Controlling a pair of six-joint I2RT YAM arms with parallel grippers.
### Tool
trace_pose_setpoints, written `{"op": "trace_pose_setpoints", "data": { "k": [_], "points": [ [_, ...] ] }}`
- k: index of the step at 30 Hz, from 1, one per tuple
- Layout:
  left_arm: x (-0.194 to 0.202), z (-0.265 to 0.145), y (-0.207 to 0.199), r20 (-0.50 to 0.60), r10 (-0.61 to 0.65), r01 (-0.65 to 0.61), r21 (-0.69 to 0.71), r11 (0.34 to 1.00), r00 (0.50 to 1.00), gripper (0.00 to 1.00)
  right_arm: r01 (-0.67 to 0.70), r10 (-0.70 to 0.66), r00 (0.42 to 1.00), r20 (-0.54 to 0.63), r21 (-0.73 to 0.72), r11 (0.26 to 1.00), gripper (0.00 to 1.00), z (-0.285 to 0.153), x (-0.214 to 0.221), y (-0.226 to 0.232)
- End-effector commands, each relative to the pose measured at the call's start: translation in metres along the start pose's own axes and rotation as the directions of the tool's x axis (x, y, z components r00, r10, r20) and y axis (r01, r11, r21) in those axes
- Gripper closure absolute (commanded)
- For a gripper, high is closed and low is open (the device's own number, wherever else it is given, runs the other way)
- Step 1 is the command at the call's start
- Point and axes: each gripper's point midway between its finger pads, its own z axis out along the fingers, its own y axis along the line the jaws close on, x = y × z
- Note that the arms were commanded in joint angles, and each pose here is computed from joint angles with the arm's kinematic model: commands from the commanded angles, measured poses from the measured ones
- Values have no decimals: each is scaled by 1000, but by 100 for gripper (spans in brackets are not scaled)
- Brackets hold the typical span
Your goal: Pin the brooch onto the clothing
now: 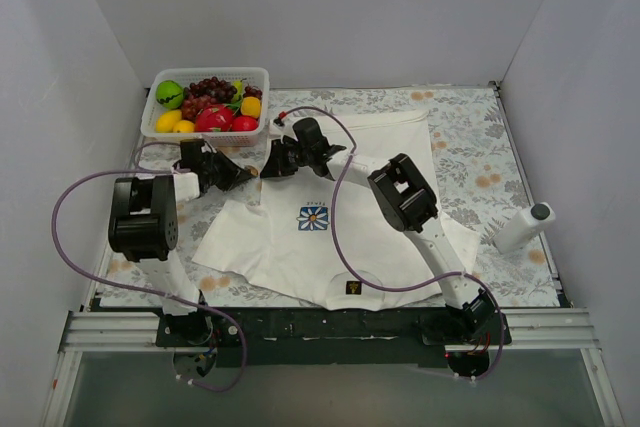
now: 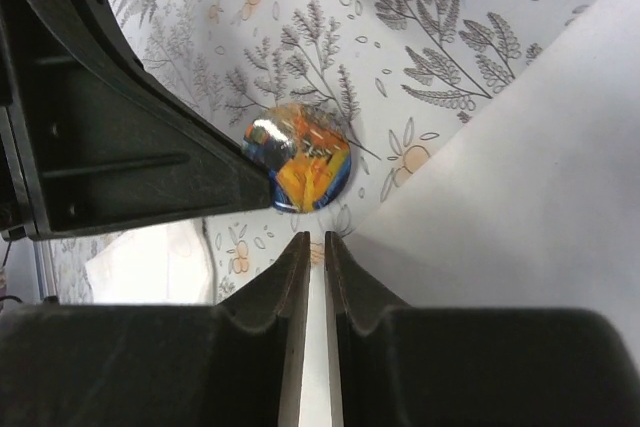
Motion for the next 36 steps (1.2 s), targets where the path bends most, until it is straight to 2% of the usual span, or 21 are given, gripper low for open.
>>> {"op": "trace_pose_setpoints", "data": {
  "k": [1,6,7,9,10,12,13,15,17,20,26,32,36],
  "points": [
    [-25,-28,-24,77,136,-134,-28,991,988,100,153,-141,982,122,-102,983,80,-43,-70,71],
    [-26,-61,-56,94,228,-232,29,972,969,100,231,-208,964,168,-131,964,75,-90,-95,102],
    [-25,-65,-60,95,246,-251,39,967,965,100,263,-233,952,200,-136,955,72,-109,-107,119],
    [-18,-80,-77,89,272,-280,105,954,958,100,272,-245,950,192,-129,954,66,-127,-102,114],
    [-15,-84,-84,81,284,-293,133,947,955,100,295,-262,941,214,-136,946,55,-146,-109,128],
    [-9,-97,-101,80,319,-329,201,923,944,100,293,-263,943,202,-136,946,45,-165,-101,122],
    [0,-103,-112,53,339,-341,265,902,939,100,321,-285,931,227,-141,936,32,-182,-106,135],
    [9,-112,-128,34,370,-359,334,871,928,100,330,-298,930,217,-132,935,21,-199,-95,125],
    [24,-123,-144,-4,418,-375,433,820,908,100,349,-314,919,239,-120,929,17,-224,-97,130],
    [58,-136,-173,-60,512,-394,565,725,857,100,355,-319,918,233,-129,926,16,-248,-88,127],
    [101,-165,-211,-87,649,-387,740,550,756,100,403,-375,913,159,-221,888,17,-264,-57,138],
    [118,-177,-224,-99,699,-367,794,485,709,100,398,-368,917,157,-277,875,21,-273,-44,151],
    [129,-179,-228,-108,720,-359,811,463,685,100,382,-355,924,140,-305,872,27,-272,-40,154]
  ]
}}
